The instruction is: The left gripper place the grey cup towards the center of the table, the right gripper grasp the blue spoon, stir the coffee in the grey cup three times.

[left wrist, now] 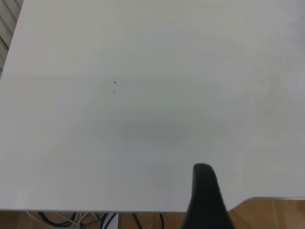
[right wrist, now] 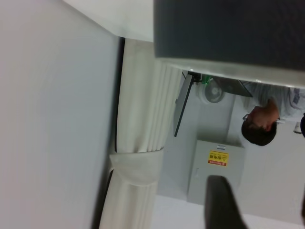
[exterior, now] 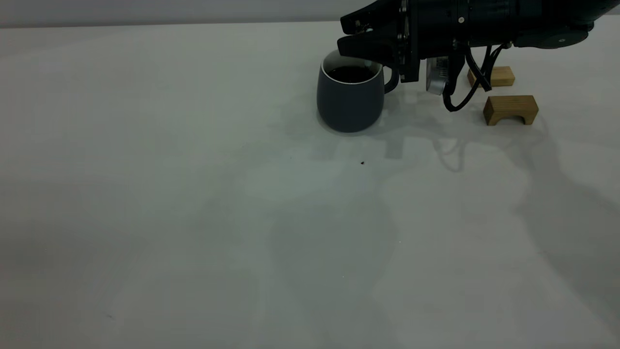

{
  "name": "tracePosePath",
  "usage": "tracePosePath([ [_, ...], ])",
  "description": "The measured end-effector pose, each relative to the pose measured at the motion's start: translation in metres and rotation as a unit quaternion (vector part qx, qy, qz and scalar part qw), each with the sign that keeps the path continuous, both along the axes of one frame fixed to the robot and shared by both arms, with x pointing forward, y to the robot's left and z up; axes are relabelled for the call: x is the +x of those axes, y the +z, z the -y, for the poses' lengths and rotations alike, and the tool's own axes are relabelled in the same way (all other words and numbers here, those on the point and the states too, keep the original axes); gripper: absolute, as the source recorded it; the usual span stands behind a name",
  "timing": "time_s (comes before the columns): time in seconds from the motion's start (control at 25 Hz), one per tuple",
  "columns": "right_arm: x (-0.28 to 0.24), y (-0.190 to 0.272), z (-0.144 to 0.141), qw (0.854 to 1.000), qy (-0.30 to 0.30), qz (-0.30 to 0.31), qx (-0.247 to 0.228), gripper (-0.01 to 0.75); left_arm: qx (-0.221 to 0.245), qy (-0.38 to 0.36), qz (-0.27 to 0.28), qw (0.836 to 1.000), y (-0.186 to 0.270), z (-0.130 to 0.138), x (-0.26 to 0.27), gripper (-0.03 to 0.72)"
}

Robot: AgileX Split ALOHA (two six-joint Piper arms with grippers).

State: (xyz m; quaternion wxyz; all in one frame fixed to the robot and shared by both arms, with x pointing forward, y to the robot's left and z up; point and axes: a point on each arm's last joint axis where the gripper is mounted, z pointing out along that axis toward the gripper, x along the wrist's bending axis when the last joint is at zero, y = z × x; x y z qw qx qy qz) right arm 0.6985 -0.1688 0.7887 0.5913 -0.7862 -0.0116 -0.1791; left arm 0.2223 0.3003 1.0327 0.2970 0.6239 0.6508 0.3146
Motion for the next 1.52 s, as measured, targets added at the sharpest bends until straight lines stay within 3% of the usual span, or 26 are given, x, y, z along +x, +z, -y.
tracePosePath([
  [0.08,-0.001,0.003,0.000,0.999,0.015,0.028,-0.013,0.526,0.000,0.000,0.000,1.000,0.000,0.000,0.000,0.585],
  [0.24,-0.001,0.027,0.000,0.984,0.079,0.147,-0.064,0.555,0.000,0.000,0.000,1.000,0.000,0.000,0.000,0.585],
  [0.32,-0.001,0.047,-0.001,0.964,0.111,0.223,-0.088,0.557,0.000,0.000,0.000,1.000,0.000,0.000,0.000,0.585],
  [0.44,-0.003,0.081,0.000,0.921,0.164,0.330,-0.125,0.557,0.000,0.000,0.000,1.000,0.000,0.000,0.000,0.585],
  [0.6,-0.013,0.115,0.004,0.836,0.266,0.443,-0.185,0.545,0.000,0.000,0.000,1.000,0.000,0.000,0.000,0.585],
  [0.72,-0.021,0.140,0.010,0.772,0.330,0.494,-0.227,0.520,0.000,0.000,0.000,1.000,0.000,0.000,0.000,0.585],
  [0.84,-0.031,0.168,0.019,0.694,0.397,0.533,-0.275,0.484,0.000,0.000,0.000,1.000,0.000,0.000,0.000,0.585],
  [1.16,-0.070,0.275,0.044,0.519,0.468,0.597,-0.394,0.401,0.000,0.000,0.000,1.000,0.000,0.000,0.000,0.585],
  [1.36,-0.106,0.336,0.057,0.440,0.466,0.616,-0.457,0.350,0.000,0.000,0.000,1.000,0.000,0.000,0.000,0.585],
  [1.44,-0.119,0.355,0.062,0.419,0.461,0.619,-0.478,0.330,0.000,0.000,0.000,1.000,0.000,0.000,0.000,0.585],
  [1.52,-0.133,0.372,0.066,0.408,0.452,0.619,-0.496,0.307,0.000,0.000,0.000,1.000,0.000,0.000,0.000,0.585],
])
